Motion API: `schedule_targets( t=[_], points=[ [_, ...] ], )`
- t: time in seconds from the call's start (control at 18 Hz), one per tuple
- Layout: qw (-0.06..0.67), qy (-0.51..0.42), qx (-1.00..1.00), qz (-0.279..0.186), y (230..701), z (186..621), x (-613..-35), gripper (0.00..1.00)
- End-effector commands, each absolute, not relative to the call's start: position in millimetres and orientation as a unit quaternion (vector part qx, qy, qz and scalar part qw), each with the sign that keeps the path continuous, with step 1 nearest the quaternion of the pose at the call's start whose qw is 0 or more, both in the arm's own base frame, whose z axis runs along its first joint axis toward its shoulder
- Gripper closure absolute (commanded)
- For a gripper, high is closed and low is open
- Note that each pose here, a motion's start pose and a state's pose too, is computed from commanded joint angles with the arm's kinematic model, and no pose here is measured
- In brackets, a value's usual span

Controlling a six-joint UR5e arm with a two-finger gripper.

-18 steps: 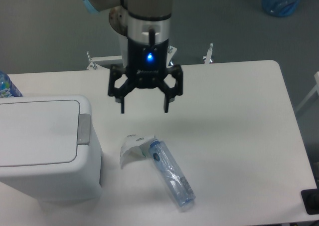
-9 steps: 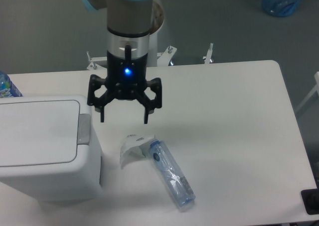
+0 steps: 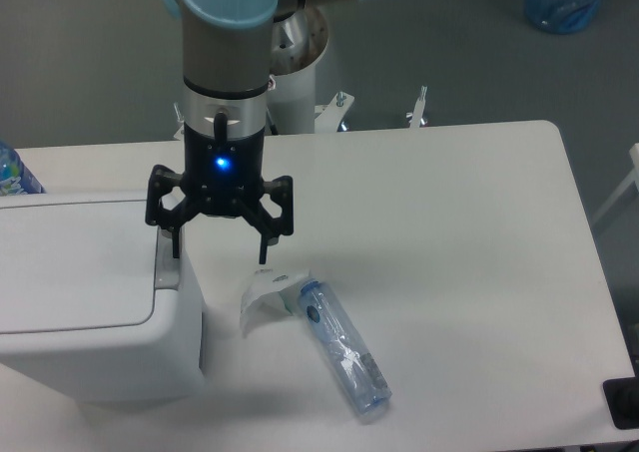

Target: Open the trash can

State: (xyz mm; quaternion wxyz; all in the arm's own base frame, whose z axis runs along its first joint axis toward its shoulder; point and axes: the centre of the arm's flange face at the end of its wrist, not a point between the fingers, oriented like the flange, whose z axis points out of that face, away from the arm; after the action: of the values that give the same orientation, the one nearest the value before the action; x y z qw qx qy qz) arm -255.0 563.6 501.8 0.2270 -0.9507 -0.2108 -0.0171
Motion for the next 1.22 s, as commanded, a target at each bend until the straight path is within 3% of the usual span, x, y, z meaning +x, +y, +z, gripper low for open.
schedule_targets(
  t=[1.22],
  points=[
    [0.219, -0.211, -0.952, -0.021, 566.8, 491.2, -251.8, 0.0]
  ],
)
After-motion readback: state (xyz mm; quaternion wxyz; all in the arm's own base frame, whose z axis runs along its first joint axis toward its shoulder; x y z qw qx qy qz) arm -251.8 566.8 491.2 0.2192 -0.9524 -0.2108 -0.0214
